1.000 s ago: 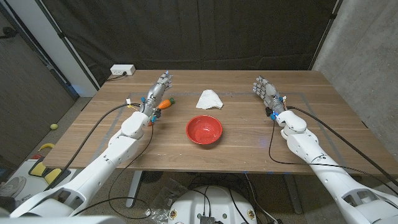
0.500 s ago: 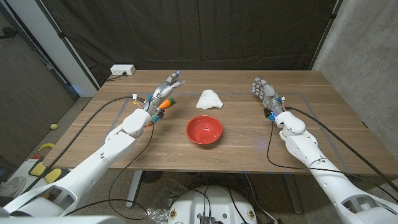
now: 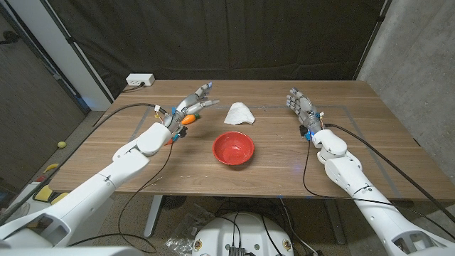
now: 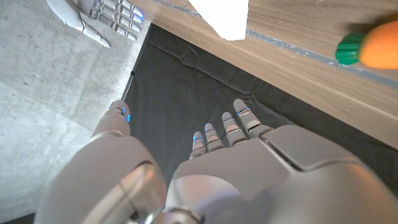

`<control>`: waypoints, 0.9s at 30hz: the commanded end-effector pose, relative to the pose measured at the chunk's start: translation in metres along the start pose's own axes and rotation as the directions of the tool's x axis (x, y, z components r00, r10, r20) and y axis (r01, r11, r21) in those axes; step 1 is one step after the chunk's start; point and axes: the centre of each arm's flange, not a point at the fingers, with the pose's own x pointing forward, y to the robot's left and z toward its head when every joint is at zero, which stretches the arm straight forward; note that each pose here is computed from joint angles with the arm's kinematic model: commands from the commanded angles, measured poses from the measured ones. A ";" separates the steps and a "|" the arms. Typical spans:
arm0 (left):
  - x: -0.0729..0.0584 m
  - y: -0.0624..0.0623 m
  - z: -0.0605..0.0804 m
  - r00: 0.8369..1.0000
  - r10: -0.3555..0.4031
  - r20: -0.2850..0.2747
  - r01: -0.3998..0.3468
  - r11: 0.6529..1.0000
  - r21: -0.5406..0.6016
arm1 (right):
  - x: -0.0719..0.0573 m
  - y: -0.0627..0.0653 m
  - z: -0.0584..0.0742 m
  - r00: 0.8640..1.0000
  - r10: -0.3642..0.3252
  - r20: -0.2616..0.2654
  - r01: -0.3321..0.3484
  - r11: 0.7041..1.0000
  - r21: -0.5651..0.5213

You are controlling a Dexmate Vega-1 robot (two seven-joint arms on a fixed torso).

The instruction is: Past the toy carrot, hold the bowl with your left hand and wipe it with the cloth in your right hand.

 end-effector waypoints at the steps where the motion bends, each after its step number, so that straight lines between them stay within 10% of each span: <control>1: -0.011 -0.003 0.020 0.993 -0.108 0.050 0.098 0.979 0.180 | -0.010 0.017 0.001 1.000 -0.001 0.008 0.001 1.000 -0.003; 27: -0.006 -0.015 0.059 0.906 -0.407 0.121 0.282 0.790 0.544 | -0.024 0.036 -0.004 0.999 -0.050 0.021 0.050 0.999 0.005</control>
